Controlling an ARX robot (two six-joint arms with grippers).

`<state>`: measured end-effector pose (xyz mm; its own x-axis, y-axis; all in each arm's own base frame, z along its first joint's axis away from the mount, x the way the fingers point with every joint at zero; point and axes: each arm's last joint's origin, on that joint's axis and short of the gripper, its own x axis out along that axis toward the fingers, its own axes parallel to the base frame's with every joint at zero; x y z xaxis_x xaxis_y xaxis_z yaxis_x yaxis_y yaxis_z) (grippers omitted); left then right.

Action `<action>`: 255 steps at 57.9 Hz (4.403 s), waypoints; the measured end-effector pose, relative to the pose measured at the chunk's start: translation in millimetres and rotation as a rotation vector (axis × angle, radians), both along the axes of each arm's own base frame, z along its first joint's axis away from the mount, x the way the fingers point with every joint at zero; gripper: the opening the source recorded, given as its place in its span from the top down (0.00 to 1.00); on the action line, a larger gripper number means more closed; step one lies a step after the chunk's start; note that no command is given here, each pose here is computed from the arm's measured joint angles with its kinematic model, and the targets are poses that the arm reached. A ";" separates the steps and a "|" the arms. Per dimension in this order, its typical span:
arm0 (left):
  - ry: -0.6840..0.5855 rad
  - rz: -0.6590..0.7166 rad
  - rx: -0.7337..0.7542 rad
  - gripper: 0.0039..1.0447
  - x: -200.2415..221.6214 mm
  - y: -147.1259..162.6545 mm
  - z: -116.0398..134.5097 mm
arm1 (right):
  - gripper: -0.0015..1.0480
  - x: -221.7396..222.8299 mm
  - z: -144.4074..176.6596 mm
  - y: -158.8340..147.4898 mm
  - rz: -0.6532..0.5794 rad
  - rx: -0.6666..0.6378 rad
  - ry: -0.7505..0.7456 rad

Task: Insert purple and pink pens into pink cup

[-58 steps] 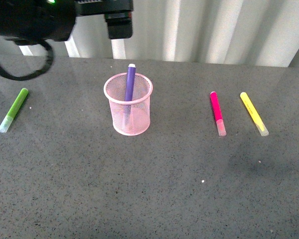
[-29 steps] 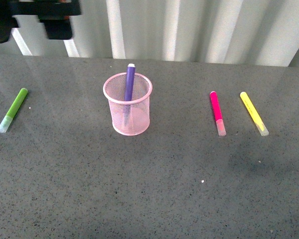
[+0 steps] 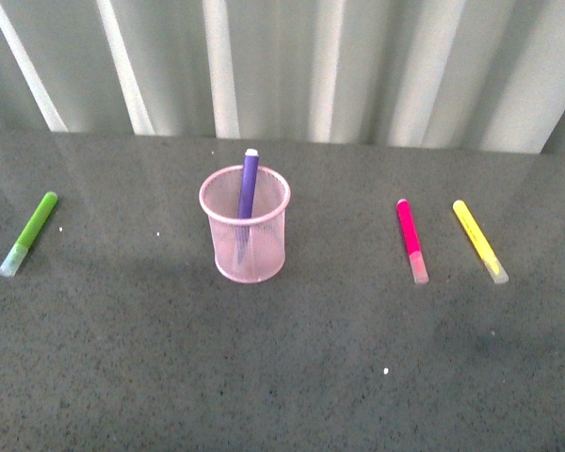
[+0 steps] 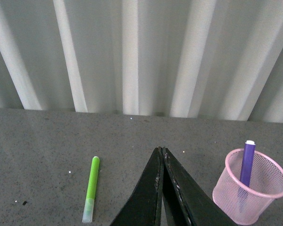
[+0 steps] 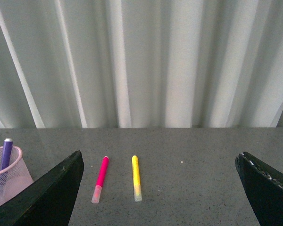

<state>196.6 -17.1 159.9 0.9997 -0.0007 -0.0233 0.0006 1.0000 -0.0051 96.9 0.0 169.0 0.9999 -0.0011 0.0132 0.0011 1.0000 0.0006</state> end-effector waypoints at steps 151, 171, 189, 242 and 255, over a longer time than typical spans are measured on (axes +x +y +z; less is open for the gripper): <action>-0.041 -0.001 -0.002 0.38 -100.0 16.9 10.6 | 0.07 0.0 0.0 0.0 0.000 0.000 0.000; -0.041 -0.002 0.001 0.06 -100.0 16.8 10.6 | 0.07 11.7 -1.1 -10.7 -0.054 0.203 0.453; -0.041 -0.001 0.001 0.06 -100.0 16.9 10.6 | 0.07 119.4 -14.5 -31.6 -0.049 0.146 0.732; -0.041 -0.001 0.000 0.06 -100.0 16.9 10.6 | 0.07 312.9 -68.4 32.1 0.171 -0.078 0.947; -0.041 -0.001 0.000 0.06 -100.0 16.9 10.6 | 0.07 333.0 -76.4 53.2 0.209 -0.093 0.944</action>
<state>96.6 -0.2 170.5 0.9998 -0.0019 0.0181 0.0020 1.0000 -0.0048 429.9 53.2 92.6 0.5788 0.1382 -0.8037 -0.2166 0.9762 0.0118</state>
